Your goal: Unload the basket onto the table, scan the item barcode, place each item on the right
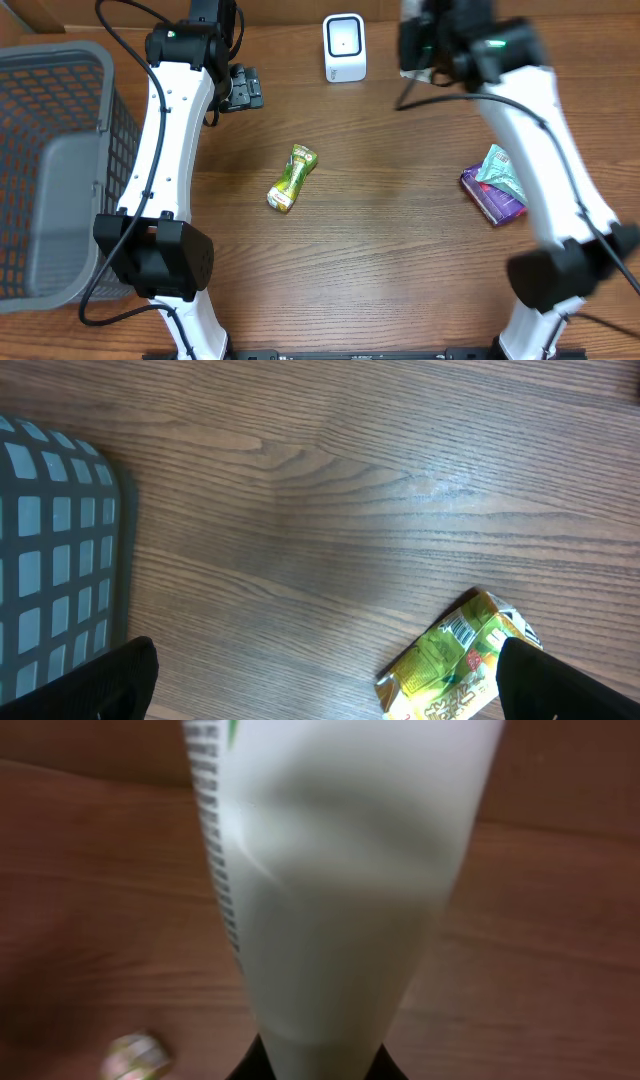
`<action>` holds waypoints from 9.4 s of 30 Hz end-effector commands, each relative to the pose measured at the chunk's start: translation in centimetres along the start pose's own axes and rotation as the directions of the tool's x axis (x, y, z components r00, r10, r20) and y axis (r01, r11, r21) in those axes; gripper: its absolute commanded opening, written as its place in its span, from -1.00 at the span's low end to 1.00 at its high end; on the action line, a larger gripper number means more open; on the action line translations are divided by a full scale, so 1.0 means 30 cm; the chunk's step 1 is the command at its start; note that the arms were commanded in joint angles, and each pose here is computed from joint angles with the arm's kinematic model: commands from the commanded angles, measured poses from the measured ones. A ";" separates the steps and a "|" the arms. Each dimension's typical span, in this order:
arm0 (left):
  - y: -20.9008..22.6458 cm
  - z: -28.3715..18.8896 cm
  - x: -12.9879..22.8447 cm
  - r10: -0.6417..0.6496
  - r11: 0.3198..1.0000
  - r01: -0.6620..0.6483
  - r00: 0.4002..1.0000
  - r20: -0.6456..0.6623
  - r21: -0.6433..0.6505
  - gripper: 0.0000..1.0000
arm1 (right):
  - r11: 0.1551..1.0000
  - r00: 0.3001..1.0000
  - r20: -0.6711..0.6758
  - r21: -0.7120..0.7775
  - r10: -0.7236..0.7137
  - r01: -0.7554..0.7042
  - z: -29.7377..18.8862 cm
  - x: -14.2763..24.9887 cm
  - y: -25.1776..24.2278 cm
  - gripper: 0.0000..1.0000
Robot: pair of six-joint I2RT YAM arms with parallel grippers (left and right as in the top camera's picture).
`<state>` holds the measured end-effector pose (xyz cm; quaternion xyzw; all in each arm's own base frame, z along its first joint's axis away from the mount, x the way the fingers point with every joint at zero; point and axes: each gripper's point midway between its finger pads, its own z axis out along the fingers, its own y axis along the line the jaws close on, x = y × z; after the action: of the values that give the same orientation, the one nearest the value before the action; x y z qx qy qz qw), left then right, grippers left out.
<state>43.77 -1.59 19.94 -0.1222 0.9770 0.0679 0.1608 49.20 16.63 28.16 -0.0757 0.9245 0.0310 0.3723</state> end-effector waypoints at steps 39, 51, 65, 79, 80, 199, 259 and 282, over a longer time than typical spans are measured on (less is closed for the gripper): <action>0.007 -0.040 -0.018 0.001 1.000 -0.001 0.999 0.036 0.002 0.99 | 0.670 0.738 -0.126 0.339 -0.663 0.660 0.568 0.044 0.060 -0.93; 0.007 -0.040 -0.018 0.000 1.000 0.000 0.999 0.036 0.002 0.99 | 0.903 0.934 0.077 -0.239 -0.349 0.357 0.119 0.019 0.285 -0.93; 0.007 -0.040 -0.018 0.001 1.000 -0.001 0.999 0.036 0.002 0.99 | 0.803 0.728 -0.341 0.209 0.594 -0.558 -0.140 0.347 -0.208 -0.93; -0.003 -0.042 -0.016 0.007 1.000 -0.007 0.999 0.037 0.005 0.99 | 0.800 0.646 -0.475 0.404 0.598 -0.444 0.153 0.841 -0.251 -0.93; -0.004 -0.042 -0.015 0.008 1.000 -0.008 0.999 0.037 0.005 0.99 | 0.798 0.654 -0.464 0.424 0.597 -0.428 0.154 0.850 -0.268 -0.93; -0.002 -0.042 -0.016 0.007 1.000 -0.007 0.999 0.037 0.005 0.99 | 0.909 0.749 -0.617 -0.414 -0.243 -0.045 0.252 0.979 0.556 0.24; -0.007 -0.043 -0.014 0.010 1.000 -0.010 0.999 0.037 0.006 0.99 | 0.043 0.989 -0.141 -0.989 0.049 -0.143 -0.527 0.046 0.304 -0.93; -0.012 -0.044 -0.013 0.013 1.000 -0.014 0.999 0.038 0.007 0.99 | 0.972 0.969 0.068 -0.027 0.236 -0.234 -0.109 0.060 -0.160 -0.93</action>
<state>43.78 -1.63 19.96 -0.1217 0.9770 0.0679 0.1612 42.15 16.44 20.35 0.0100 0.9461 0.2389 0.2183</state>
